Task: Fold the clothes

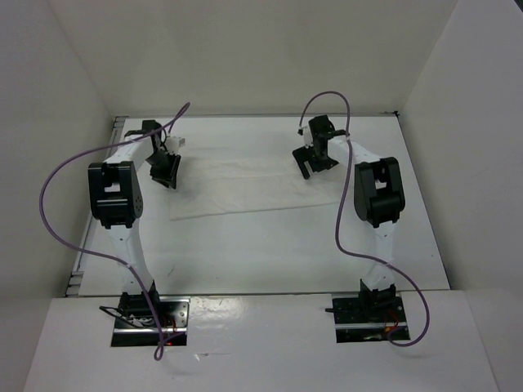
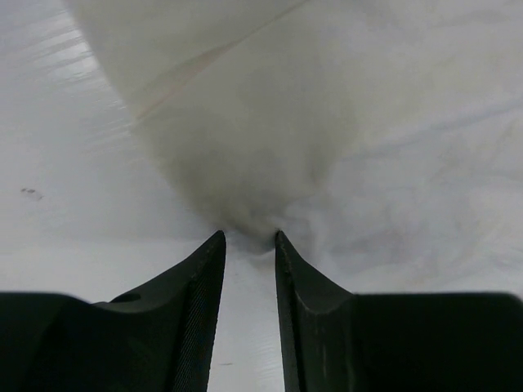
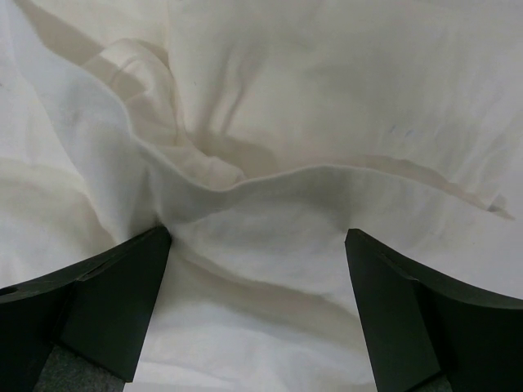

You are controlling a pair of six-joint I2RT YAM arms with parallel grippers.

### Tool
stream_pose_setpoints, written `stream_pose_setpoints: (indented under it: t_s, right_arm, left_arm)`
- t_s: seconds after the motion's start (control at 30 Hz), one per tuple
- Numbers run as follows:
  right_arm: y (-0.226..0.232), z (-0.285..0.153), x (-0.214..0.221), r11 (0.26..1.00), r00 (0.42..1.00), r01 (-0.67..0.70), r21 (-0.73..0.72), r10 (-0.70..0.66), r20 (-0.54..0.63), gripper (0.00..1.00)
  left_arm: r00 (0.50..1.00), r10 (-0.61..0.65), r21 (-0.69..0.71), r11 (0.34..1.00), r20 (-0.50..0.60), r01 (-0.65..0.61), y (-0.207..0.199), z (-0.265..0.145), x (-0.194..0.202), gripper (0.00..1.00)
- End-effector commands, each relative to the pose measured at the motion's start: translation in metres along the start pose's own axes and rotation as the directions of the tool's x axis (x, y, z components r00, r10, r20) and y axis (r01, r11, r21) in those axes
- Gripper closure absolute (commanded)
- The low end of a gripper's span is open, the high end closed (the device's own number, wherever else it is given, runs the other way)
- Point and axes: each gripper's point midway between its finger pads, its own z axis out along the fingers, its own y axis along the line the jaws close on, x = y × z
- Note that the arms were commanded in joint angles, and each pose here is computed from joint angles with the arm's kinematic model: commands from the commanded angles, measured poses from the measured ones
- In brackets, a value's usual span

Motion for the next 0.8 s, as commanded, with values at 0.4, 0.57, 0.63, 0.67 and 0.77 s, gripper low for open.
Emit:
stream_pose_setpoints:
  t_s: [0.4,0.57,0.63,0.67,0.77]
  right_arm:
    - [-0.103,-0.096,0.011,0.92,0.94,-0.245,-0.306,0.303,0.16,0.01]
    - [-0.102,-0.074,0.072,0.822,0.916,-0.344,-0.453,0.4,0.032,0.01]
    - [-0.1,-0.07,0.088,0.811,0.916,-0.347,-0.471,0.4,0.014,0.01]
    - [-0.097,-0.068,0.092,0.806,0.915,-0.354,-0.475,0.403,0.001,0.01]
    - [-0.094,-0.065,0.101,0.807,0.919,-0.343,-0.481,0.394,0.006,0.01]
  left_arm:
    - [0.995,-0.035,0.105,0.994,0.095,0.025,-0.007,-0.047,-0.007,0.27]
    - [0.998,-0.047,0.205,0.978,0.049,0.036,-0.022,-0.023,0.009,0.27]
    - [0.998,-0.049,0.218,0.975,0.044,0.038,-0.024,-0.02,0.01,0.28]
    - [0.998,-0.049,0.218,0.975,0.044,0.038,-0.024,-0.02,0.01,0.28]
    - [0.998,-0.052,0.239,0.97,0.041,0.041,-0.027,-0.017,0.01,0.28]
